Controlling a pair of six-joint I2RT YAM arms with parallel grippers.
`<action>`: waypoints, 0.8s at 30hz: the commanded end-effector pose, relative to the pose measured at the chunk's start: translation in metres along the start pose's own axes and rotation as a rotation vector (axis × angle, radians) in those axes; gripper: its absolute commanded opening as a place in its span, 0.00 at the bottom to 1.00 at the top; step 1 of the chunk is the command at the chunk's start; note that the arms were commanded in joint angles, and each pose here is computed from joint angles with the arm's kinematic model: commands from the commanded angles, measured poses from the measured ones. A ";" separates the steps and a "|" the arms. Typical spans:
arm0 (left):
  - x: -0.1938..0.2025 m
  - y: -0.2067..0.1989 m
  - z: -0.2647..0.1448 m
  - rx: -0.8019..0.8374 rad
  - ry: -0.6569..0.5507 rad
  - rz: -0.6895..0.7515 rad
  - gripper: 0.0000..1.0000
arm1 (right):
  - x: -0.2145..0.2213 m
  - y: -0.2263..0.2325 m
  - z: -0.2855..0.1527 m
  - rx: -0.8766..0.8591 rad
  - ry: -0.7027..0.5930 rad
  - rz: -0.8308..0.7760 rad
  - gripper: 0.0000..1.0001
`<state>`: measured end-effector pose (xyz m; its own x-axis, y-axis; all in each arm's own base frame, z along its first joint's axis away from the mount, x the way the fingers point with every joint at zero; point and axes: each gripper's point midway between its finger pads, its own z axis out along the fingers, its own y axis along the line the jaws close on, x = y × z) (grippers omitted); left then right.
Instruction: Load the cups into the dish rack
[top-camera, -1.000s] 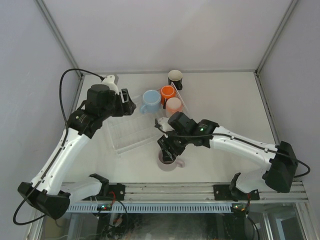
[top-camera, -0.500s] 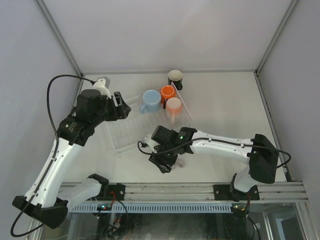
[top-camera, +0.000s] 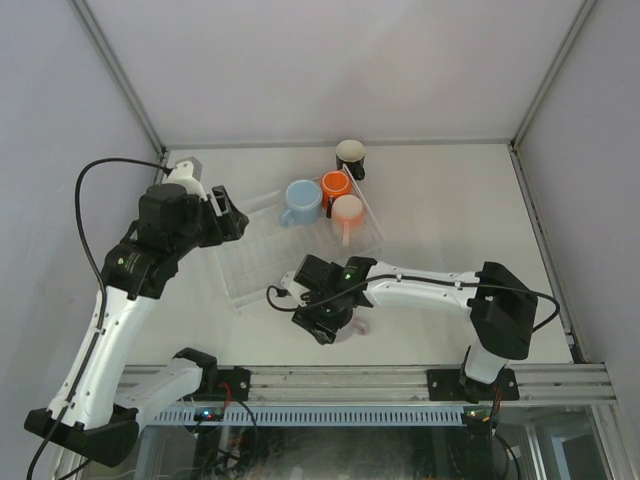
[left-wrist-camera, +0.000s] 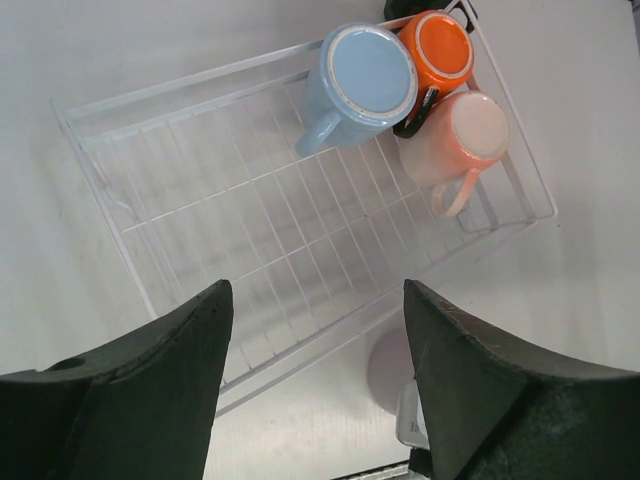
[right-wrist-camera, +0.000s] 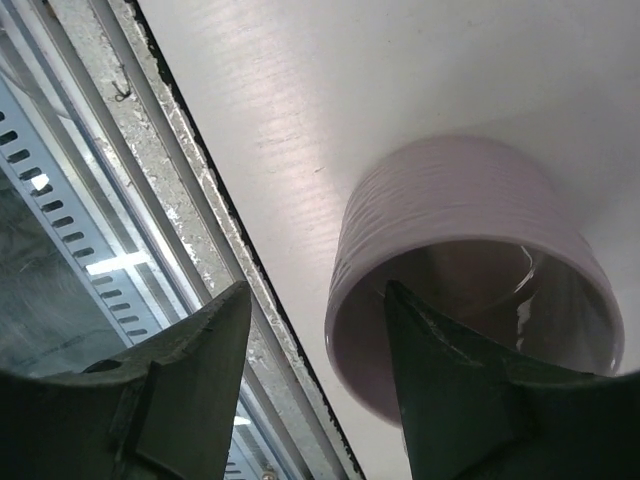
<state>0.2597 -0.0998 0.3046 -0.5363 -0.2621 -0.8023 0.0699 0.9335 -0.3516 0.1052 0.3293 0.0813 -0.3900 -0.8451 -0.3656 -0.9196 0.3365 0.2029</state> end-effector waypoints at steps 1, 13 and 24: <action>-0.021 -0.009 -0.016 0.027 -0.055 -0.020 0.73 | -0.019 -0.002 0.003 0.003 -0.053 -0.032 0.55; -0.021 -0.004 -0.017 0.018 -0.059 -0.021 0.74 | -0.013 -0.015 0.026 0.035 -0.007 -0.002 0.43; -0.013 -0.005 -0.006 0.042 -0.031 -0.025 0.74 | -0.014 -0.026 0.009 0.076 -0.028 0.079 0.00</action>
<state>0.2572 -0.0934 0.2988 -0.5572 -0.2702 -0.7852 0.0450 0.9344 -0.3534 0.1218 0.3291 0.0483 -0.4271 -0.8504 -0.3071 -0.9040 0.3946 0.1644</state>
